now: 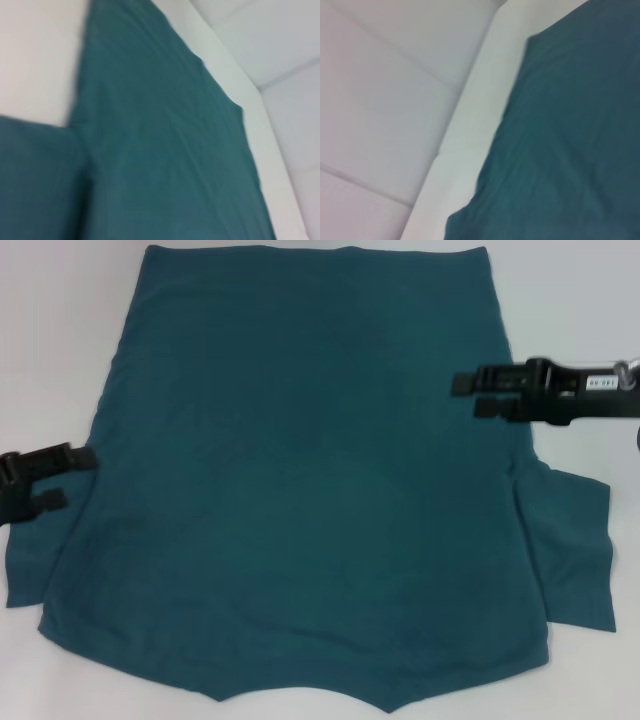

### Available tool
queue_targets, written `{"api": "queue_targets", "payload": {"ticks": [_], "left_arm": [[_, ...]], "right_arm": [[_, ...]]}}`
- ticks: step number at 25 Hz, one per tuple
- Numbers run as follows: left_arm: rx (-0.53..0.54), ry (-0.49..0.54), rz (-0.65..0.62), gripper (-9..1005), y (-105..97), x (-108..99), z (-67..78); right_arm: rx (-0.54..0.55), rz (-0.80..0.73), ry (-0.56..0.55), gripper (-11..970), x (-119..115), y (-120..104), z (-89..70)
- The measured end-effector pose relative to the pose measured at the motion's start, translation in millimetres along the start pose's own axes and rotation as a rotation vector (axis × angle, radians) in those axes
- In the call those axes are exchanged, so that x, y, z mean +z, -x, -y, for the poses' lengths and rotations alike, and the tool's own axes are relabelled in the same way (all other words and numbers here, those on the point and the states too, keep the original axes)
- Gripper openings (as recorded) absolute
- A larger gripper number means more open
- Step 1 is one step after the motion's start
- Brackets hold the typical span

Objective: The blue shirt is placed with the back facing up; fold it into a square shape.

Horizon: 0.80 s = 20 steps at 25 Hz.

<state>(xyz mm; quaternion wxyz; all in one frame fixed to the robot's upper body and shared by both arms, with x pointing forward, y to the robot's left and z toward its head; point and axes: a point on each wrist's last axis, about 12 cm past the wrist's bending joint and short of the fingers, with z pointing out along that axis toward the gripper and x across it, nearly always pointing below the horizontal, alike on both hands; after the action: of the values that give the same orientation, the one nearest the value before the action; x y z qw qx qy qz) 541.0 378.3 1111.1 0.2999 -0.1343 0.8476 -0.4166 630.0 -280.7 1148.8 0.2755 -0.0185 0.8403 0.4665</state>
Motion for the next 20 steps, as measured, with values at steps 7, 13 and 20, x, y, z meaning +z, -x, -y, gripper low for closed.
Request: {"api": "queue_targets", "payload": {"ticks": [7,13,20], "left_arm": [[-0.094,0.089,0.092,917,-10,-12,-26.6],[-0.116,0.149,0.144,916,-14,-19,-40.0],[-0.090,0.201,0.143,916,-21,-18,-50.2]], "right_arm": [[0.023,0.017,-0.016,700,0,12,-2.5],[0.033,0.014,-0.015,699,1,11,-1.8],[0.046,0.016,-0.017,701,0,7,1.5]]}}
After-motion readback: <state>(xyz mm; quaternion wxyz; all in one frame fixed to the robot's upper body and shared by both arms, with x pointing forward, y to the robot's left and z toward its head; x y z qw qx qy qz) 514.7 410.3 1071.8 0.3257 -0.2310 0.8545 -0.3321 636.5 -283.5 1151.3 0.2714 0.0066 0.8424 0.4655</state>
